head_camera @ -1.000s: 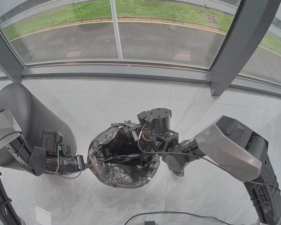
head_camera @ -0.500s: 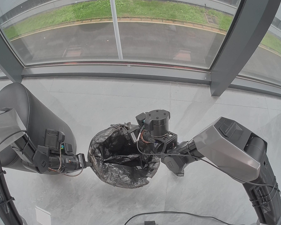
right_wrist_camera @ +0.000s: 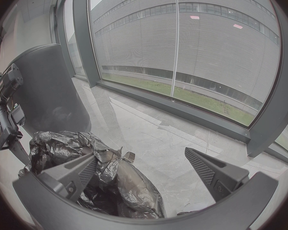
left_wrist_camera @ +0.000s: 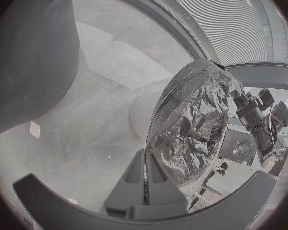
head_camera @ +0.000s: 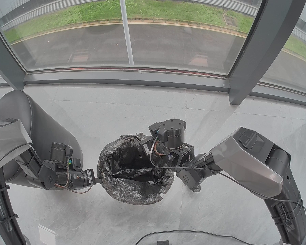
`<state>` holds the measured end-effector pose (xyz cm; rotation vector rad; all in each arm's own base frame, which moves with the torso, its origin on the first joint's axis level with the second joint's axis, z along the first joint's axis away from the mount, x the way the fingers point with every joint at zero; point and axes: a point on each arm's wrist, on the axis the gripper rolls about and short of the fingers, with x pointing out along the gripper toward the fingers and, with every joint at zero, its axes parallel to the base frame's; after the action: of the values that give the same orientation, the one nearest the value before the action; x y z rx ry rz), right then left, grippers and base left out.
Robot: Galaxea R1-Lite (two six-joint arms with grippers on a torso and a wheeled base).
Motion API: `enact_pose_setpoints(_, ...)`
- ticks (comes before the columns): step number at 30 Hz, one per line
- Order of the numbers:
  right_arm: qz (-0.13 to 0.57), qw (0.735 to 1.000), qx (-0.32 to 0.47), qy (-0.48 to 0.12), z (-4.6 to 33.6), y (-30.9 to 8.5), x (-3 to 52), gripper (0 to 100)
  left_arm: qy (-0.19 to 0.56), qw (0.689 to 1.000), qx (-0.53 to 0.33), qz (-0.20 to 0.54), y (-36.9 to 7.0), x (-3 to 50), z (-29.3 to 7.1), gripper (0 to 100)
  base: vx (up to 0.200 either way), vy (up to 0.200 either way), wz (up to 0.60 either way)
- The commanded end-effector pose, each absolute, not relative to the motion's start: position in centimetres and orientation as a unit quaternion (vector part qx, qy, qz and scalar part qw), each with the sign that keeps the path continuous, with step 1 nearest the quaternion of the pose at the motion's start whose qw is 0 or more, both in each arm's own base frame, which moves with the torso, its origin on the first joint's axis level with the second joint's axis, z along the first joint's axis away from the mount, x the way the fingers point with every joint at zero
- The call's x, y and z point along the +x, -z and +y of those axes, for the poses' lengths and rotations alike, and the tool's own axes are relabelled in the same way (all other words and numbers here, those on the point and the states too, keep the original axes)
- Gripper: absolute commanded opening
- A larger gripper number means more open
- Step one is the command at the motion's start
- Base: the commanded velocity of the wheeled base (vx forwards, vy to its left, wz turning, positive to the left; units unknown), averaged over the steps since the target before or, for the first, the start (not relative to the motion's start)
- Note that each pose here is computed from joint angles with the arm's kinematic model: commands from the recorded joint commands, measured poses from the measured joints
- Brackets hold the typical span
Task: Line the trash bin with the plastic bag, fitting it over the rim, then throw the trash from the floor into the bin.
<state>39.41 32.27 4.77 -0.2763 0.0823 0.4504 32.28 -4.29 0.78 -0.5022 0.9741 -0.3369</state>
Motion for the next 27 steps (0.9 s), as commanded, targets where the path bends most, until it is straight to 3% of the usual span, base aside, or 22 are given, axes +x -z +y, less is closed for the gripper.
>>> enact_pose_setpoints(1, 0.043, 0.964, -0.138, -0.222, 32.2, -4.6, 39.4, 100, 0.158, 0.841, -0.238, 0.459, -0.3, 33.0, -4.3, 0, 0.000, 0.000, 0.00)
enact_pose_setpoints(26, 0.040, 0.965, -0.136, -0.221, 32.2, -4.3, 39.5, 100, 0.152, 0.838, -0.246, 0.463, -0.6, 32.6, -4.5, 0, 0.000, 0.000, 0.00)
enact_pose_setpoints(27, 0.039, 0.965, -0.136, -0.221, 32.2, -4.4, 39.5, 100, 0.153, 0.837, -0.246, 0.463, -0.6, 32.6, -4.5, 100, 0.000, 0.000, 0.00)
